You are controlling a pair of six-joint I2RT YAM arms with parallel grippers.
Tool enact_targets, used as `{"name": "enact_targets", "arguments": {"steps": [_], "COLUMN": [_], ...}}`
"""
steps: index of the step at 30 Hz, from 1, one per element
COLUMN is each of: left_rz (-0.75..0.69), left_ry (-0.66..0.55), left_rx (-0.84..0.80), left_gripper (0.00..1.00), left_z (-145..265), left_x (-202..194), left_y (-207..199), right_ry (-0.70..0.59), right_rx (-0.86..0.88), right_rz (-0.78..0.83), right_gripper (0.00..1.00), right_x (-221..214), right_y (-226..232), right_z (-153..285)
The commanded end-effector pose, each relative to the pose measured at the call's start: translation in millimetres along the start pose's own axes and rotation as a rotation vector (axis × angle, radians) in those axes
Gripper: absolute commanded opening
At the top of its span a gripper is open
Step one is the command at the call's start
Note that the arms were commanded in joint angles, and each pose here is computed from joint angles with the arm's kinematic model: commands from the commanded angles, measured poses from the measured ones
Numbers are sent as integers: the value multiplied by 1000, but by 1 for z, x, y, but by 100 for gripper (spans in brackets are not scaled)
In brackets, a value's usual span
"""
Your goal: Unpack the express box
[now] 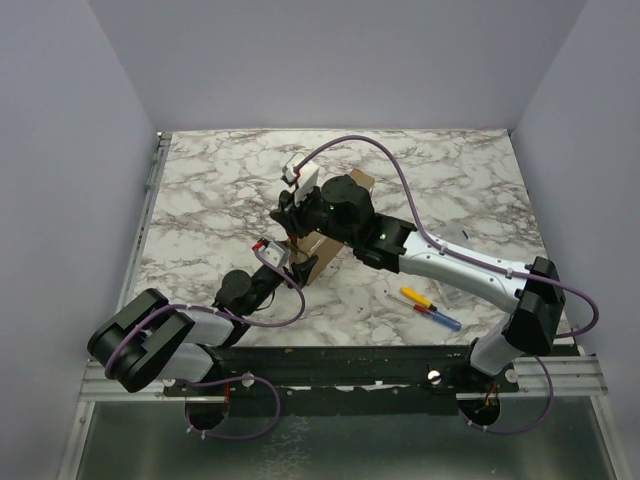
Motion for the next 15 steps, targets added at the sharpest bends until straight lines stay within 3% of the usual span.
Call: {"name": "enact_targets", "arguments": {"steps": [1, 15], "left_rz": [18, 27], "left_ry": [23, 15], "left_rx": [-22, 28], "left_gripper": [12, 10], "left_z": [1, 4], "left_x": [-6, -8], "left_y": [-3, 7], "right_ry": [-41, 68], "right_rx": [-14, -49], "right_rz": [2, 48], "right_gripper": [0, 1], "right_x": [11, -11], "right_y": [-1, -5], "right_z": [-5, 27]}}
Point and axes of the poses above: each gripper's point midway between its finger pads, its own z axis back along the fingers, its own y axis along the line the jaws close on, x = y × z, the point moved 1 cm from there along z, back along the fingers, and after that the axes turned 15 degrees about z, right-handed, at the moved point
